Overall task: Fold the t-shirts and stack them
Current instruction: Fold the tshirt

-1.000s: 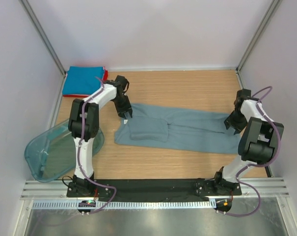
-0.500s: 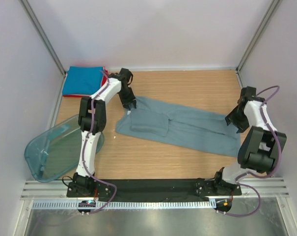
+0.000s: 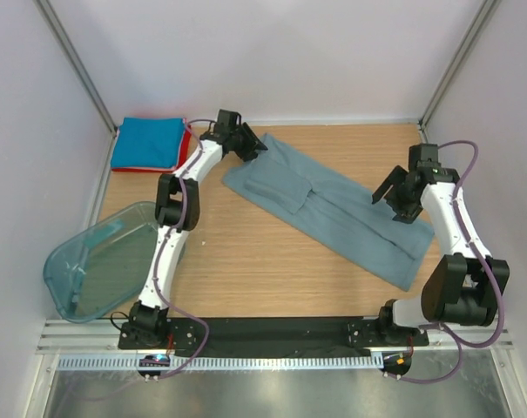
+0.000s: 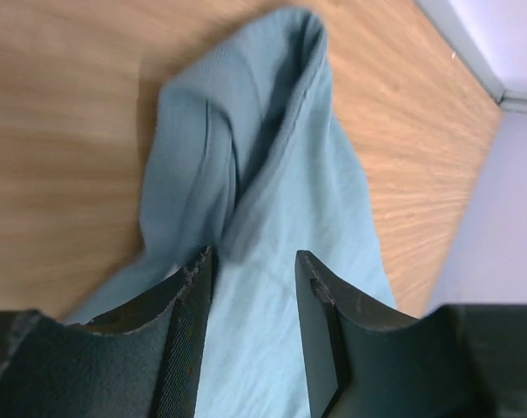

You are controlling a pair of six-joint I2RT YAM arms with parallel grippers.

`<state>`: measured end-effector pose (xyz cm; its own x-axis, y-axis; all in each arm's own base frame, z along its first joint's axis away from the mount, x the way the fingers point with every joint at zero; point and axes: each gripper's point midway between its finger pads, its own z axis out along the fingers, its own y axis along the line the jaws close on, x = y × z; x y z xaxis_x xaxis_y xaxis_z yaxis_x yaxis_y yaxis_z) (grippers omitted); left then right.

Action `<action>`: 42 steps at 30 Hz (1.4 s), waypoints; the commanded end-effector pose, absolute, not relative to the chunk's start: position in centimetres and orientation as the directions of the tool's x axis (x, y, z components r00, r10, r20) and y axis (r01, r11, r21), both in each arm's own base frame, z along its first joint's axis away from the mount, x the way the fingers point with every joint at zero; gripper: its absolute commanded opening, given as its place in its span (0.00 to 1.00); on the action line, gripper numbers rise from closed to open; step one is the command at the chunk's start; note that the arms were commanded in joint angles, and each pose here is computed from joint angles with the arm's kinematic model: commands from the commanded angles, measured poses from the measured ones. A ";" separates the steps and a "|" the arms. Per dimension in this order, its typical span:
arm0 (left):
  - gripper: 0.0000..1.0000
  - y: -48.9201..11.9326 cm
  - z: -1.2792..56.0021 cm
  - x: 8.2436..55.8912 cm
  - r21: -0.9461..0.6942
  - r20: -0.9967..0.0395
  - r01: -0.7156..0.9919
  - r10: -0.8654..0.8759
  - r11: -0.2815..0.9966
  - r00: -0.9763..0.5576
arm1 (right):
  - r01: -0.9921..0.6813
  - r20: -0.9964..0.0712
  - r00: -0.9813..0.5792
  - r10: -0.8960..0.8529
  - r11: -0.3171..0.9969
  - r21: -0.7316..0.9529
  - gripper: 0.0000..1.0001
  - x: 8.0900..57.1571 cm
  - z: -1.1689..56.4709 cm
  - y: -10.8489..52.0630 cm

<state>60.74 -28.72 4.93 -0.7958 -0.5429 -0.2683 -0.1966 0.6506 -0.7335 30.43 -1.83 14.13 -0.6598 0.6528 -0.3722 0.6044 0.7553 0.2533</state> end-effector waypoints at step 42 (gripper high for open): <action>0.35 -30.3 1.8 39.6 -0.370 -0.162 -0.451 -0.534 0.812 -0.830 | 0.275 -0.384 -0.859 0.339 0.937 0.214 0.75 28.5 16.9 5.7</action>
<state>38.61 -30.26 2.52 -0.8398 -0.5249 -0.1385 -0.4368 0.8049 -0.4017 27.55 5.89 15.72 -0.8686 0.3552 -0.3455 0.2918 0.9302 0.2226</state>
